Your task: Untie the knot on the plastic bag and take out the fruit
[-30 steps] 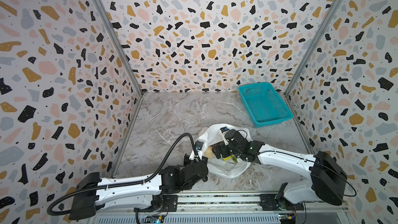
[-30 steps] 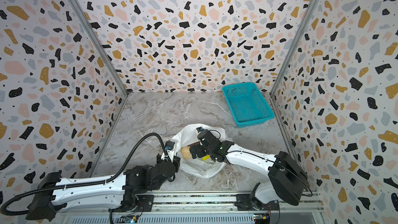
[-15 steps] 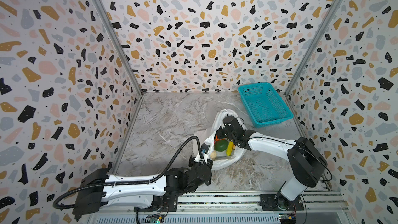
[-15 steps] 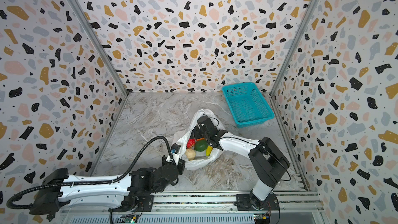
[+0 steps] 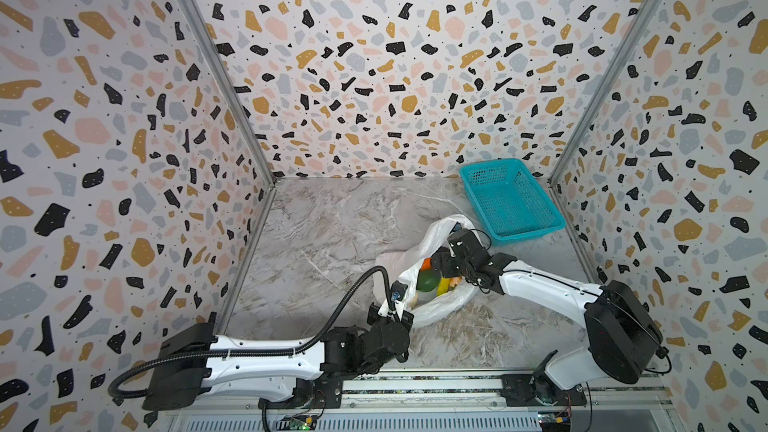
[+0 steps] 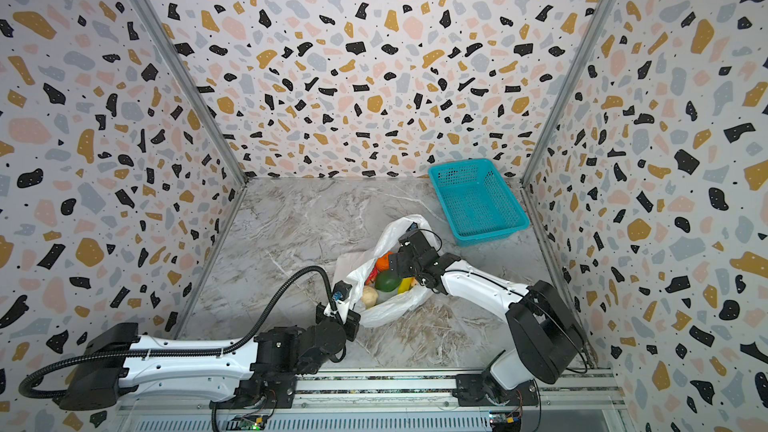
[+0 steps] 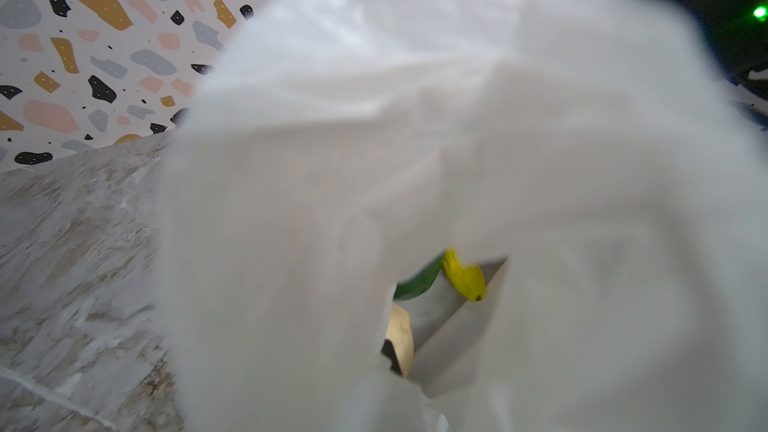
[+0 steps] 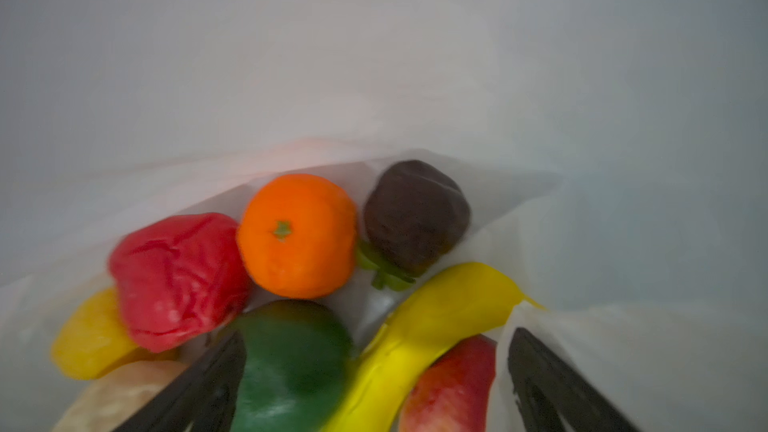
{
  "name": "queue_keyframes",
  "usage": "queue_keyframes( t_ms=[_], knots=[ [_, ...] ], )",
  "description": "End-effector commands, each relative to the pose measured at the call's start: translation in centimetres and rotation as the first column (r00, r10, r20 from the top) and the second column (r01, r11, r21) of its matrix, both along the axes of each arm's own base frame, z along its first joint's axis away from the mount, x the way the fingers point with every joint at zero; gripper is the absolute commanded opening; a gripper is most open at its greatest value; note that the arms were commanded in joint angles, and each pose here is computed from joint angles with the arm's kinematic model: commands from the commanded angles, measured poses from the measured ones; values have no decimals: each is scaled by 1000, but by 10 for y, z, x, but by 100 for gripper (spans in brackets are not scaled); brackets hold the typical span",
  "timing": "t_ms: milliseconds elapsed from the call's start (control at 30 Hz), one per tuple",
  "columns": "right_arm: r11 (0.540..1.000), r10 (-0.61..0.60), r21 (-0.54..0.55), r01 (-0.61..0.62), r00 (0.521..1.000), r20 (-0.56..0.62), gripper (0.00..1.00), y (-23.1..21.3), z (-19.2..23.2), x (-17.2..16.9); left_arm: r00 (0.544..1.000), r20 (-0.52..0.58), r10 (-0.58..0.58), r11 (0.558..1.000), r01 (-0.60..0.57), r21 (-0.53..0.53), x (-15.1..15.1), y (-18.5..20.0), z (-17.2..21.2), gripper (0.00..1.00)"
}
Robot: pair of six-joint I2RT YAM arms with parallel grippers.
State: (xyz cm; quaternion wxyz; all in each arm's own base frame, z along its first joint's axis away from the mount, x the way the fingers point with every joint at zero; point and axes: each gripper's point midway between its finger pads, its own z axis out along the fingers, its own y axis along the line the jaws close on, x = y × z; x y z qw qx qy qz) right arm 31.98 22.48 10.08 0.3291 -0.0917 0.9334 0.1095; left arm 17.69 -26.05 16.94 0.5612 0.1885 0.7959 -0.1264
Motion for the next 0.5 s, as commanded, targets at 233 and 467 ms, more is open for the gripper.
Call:
queue_keyframes(
  t_ms=[233, 467],
  knots=[
    [999, -38, 30, 41, 994, -98, 99, -14, -5, -18, 1000, 8, -4, 1000, 4, -26, -6, -5, -1, 0],
    [995, 71, 81, -60, 987, -143, 99, 16, 6, -52, 1000, 7, -12, 1000, 12, -27, -7, -8, 0, 0]
  ],
)
